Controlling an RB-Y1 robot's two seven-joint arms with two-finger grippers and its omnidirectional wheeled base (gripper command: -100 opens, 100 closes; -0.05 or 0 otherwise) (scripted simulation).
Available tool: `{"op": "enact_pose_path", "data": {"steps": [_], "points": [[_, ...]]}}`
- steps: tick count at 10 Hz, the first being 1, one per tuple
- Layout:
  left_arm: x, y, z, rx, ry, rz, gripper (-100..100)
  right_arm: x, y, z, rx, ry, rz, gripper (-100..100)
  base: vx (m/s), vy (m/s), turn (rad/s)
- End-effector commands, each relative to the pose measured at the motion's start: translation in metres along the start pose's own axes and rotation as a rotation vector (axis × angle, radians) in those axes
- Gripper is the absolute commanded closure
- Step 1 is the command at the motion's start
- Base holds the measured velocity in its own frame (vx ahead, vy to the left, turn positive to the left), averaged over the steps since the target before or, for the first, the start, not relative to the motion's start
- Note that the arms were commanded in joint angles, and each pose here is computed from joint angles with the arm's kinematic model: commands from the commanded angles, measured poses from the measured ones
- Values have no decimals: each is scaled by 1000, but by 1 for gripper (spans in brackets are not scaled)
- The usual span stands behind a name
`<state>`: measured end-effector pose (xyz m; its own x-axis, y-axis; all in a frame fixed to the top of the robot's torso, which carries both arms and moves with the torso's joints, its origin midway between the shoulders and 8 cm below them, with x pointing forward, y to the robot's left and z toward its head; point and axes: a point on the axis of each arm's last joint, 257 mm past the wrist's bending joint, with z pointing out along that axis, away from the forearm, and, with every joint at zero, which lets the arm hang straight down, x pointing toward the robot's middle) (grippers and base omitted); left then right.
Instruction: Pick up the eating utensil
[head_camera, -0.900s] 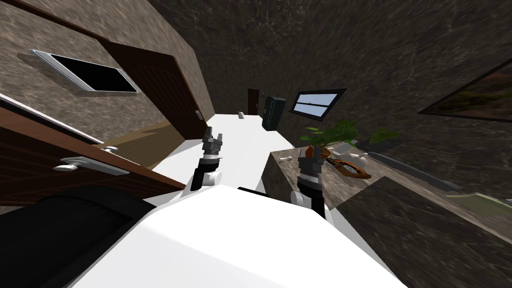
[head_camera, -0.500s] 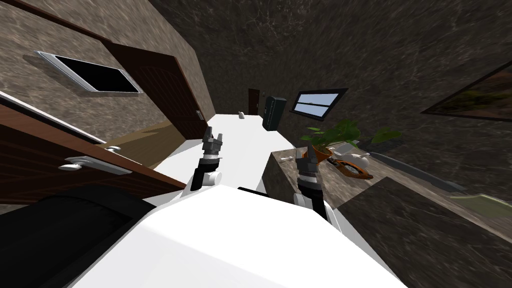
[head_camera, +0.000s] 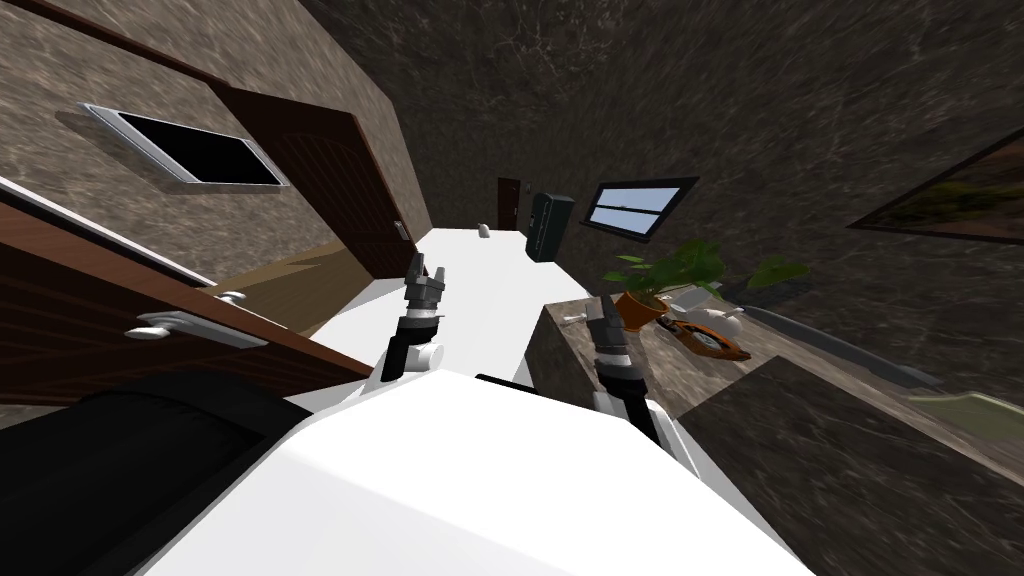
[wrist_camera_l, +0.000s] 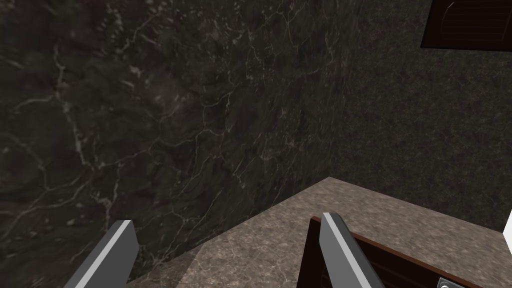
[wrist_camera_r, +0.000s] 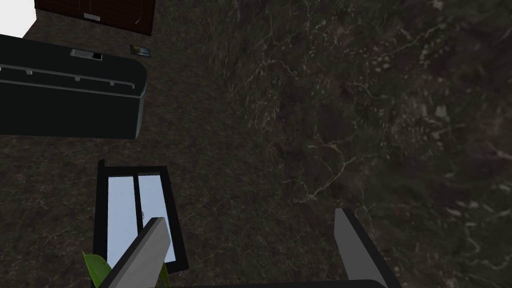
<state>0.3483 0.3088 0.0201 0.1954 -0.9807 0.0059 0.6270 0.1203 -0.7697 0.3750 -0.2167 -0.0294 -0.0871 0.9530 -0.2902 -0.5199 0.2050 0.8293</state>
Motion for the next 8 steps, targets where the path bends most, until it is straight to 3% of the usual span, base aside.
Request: {"op": "enact_pose_path", "data": {"steps": [1,8], "points": [[0,0,0,0,0,0,0,10,-8,-3,23,57,-47,-100,2,16,25],[0,0,0,0,0,0,0,39,-35,-19,89,270,-221,-100,6,18,22]]}}
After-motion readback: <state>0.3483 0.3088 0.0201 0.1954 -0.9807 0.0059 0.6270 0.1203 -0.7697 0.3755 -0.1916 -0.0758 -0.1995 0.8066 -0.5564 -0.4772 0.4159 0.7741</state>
